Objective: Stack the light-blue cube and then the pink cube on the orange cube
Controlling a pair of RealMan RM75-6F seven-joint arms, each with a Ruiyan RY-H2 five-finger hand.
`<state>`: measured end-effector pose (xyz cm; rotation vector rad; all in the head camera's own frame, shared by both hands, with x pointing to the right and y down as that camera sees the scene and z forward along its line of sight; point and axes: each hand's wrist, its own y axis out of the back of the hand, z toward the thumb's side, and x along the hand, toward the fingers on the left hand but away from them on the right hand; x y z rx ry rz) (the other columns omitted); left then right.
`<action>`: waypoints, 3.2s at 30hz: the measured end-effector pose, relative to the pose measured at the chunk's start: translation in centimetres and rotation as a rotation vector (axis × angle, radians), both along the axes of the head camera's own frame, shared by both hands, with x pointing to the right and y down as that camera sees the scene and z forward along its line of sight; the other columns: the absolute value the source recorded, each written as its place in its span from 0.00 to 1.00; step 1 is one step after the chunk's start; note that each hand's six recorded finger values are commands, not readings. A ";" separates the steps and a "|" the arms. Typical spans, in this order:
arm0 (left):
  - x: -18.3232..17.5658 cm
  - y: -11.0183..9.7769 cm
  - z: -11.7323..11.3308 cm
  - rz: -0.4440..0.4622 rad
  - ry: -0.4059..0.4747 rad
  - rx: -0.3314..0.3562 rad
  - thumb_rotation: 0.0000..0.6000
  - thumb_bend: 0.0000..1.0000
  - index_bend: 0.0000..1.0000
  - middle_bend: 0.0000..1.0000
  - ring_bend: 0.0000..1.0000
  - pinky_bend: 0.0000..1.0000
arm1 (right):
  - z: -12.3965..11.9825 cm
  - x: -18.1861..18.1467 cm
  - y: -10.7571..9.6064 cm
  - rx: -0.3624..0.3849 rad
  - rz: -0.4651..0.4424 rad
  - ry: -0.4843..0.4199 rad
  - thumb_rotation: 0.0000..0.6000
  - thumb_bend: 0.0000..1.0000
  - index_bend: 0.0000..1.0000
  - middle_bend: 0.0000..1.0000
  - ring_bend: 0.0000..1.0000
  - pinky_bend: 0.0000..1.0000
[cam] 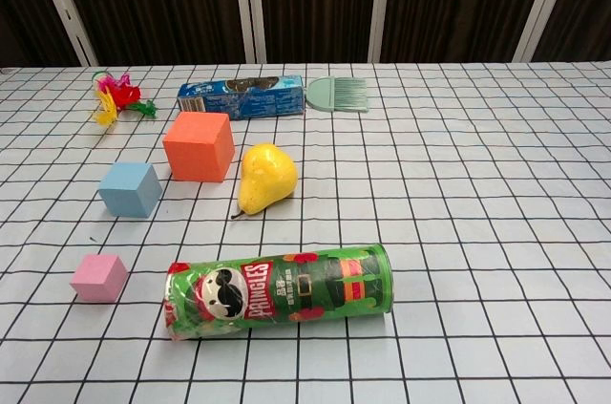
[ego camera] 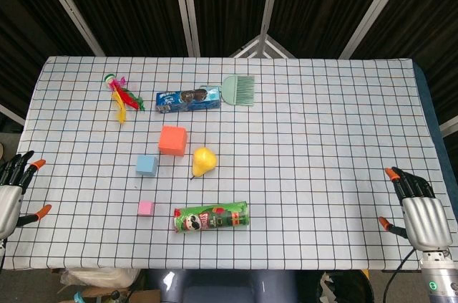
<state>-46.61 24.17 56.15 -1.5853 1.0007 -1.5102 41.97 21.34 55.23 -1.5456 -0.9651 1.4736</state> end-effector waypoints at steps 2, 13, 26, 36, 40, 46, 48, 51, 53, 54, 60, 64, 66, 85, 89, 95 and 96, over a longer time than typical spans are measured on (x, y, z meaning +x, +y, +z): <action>0.0 0.1 -0.1 0.000 0.002 0.002 1.00 0.20 0.15 0.02 0.00 0.10 | 0.0 0.0 0.0 0.001 -0.002 0.003 1.00 0.17 0.11 0.14 0.15 0.16; 0.3 0.2 -0.6 0.002 0.006 0.014 1.00 0.20 0.15 0.02 0.00 0.10 | -0.2 0.0 0.1 -0.002 0.001 0.000 1.00 0.17 0.11 0.14 0.15 0.16; 1.2 0.2 0.2 0.014 0.035 -0.006 1.00 0.20 0.15 0.05 0.07 0.22 | -0.1 0.6 0.3 -0.025 0.022 -0.006 1.00 0.17 0.11 0.14 0.15 0.16; 4.3 -1.1 0.6 0.050 0.178 -0.060 1.00 0.20 0.18 0.56 0.55 0.66 | 0.5 0.1 0.4 -0.054 0.005 -0.019 1.00 0.17 0.11 0.14 0.15 0.16; 5.9 -2.0 1.9 0.055 0.204 -0.156 1.00 0.20 0.22 0.74 0.71 0.78 | 0.8 0.0 0.4 -0.068 0.000 -0.020 1.00 0.17 0.11 0.14 0.15 0.16; 7.6 -3.6 3.8 0.049 0.195 -0.278 1.00 0.18 0.24 0.83 0.77 0.84 | 1.1 0.0 0.5 -0.085 0.002 -0.022 1.00 0.17 0.11 0.14 0.15 0.16; 7.9 -4.2 4.2 0.054 0.168 -0.288 1.00 0.17 0.24 0.84 0.78 0.84 | 1.2 0.0 0.5 -0.094 0.002 -0.021 1.00 0.17 0.11 0.14 0.15 0.16; 8.5 -5.3 4.8 0.061 0.119 -0.301 1.00 0.16 0.24 0.84 0.78 0.84 | 1.4 0.0 0.5 -0.103 0.003 -0.018 1.00 0.17 0.11 0.14 0.15 0.16; 9.1 -6.0 5.3 0.066 0.084 -0.312 1.00 0.16 0.25 0.84 0.78 0.84 | 1.5 0.0 0.5 -0.107 0.003 -0.017 1.00 0.17 0.11 0.14 0.15 0.16; 9.3 -6.3 5.5 0.068 0.070 -0.317 1.00 0.16 0.25 0.84 0.78 0.84 | 1.6 0.0 0.5 -0.110 0.003 -0.017 1.00 0.17 0.11 0.14 0.15 0.16; 11.5 -8.1 6.8 0.075 0.019 -0.344 1.00 0.16 0.27 0.84 0.78 0.84 | 1.8 0.0 0.5 -0.124 0.006 -0.013 1.00 0.17 0.11 0.14 0.15 0.16; 13.5 -8.9 7.8 0.085 0.031 -0.354 1.00 0.16 0.27 0.85 0.78 0.84 | 1.8 0.1 0.5 -0.124 0.010 -0.010 1.00 0.17 0.11 0.14 0.15 0.16; 13.9 -9.0 8.2 0.088 0.026 -0.360 1.00 0.16 0.27 0.85 0.78 0.84 | 1.8 0.1 0.4 -0.123 0.012 -0.008 1.00 0.17 0.11 0.14 0.15 0.16; 15.2 -10.0 11.4 0.074 -0.037 -0.381 1.00 0.17 0.31 0.85 0.79 0.85 | 2.2 0.3 0.5 -0.140 0.017 -0.005 1.00 0.17 0.11 0.14 0.15 0.16; 15.6 -10.1 12.1 0.083 -0.037 -0.386 1.00 0.17 0.32 0.85 0.79 0.85 | 2.3 0.3 0.4 -0.141 0.019 0.002 1.00 0.17 0.11 0.14 0.15 0.16; 16.3 -10.1 12.9 0.100 -0.044 -0.393 1.00 0.17 0.31 0.85 0.79 0.85 | 2.4 0.4 0.4 -0.145 0.023 0.005 1.00 0.17 0.11 0.14 0.15 0.16; 16.3 -10.1 12.9 0.103 -0.047 -0.393 1.00 0.17 0.31 0.85 0.79 0.85 | 2.5 0.4 0.4 -0.146 0.023 0.005 1.00 0.17 0.11 0.14 0.15 0.16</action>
